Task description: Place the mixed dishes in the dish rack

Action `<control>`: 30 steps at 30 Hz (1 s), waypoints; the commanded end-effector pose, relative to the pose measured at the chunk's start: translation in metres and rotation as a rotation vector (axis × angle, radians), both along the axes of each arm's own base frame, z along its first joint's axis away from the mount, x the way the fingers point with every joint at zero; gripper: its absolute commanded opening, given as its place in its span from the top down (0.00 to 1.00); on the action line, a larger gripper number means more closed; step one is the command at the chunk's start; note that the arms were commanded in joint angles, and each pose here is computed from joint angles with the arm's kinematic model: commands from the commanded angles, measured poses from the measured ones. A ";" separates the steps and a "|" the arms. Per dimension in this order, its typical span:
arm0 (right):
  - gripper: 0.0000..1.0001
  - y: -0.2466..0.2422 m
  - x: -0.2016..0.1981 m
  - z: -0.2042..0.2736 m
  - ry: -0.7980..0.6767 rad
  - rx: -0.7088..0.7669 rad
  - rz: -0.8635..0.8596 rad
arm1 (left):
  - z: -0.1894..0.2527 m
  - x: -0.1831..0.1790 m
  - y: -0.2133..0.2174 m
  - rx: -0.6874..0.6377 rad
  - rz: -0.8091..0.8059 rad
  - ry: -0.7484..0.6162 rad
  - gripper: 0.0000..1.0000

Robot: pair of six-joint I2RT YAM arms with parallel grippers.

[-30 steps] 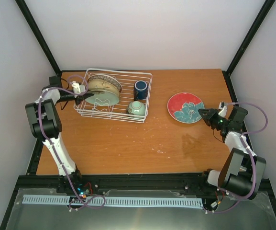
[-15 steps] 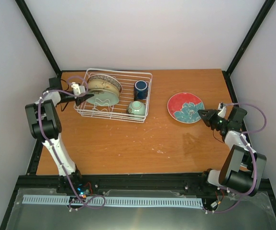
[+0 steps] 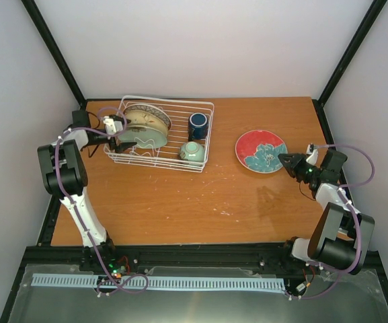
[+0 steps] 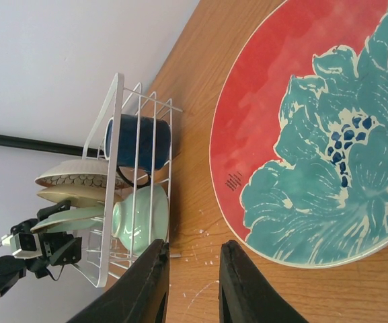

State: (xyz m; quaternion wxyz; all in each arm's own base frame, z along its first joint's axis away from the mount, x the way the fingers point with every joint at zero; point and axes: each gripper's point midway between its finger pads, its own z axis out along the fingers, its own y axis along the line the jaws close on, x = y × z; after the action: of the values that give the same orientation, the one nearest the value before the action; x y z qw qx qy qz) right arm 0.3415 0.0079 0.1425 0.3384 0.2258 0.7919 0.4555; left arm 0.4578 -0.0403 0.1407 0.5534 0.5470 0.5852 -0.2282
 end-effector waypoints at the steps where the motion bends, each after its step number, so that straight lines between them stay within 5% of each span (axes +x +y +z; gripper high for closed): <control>1: 0.80 0.001 0.002 0.001 -0.023 -0.014 0.010 | 0.022 0.004 0.000 0.016 -0.003 -0.082 0.00; 15: 0.80 -0.013 0.003 -0.015 0.047 -0.082 -0.062 | 0.136 -0.014 0.001 0.071 0.109 -0.194 0.00; 25: 0.79 -0.057 -0.006 -0.044 0.280 -0.328 -0.204 | 0.268 -0.101 -0.040 -0.241 0.050 -0.094 0.00; 30: 0.77 -0.053 0.000 -0.066 0.350 -0.269 -0.166 | 0.301 -0.133 -0.056 -0.380 0.118 -0.045 0.01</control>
State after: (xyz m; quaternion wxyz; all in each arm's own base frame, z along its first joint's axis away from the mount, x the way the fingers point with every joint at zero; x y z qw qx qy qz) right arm 0.3461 -0.0433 0.1032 0.3072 0.3042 0.8557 0.2843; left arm 0.3457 -0.0830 0.4050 0.6637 0.4588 0.5485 -0.2194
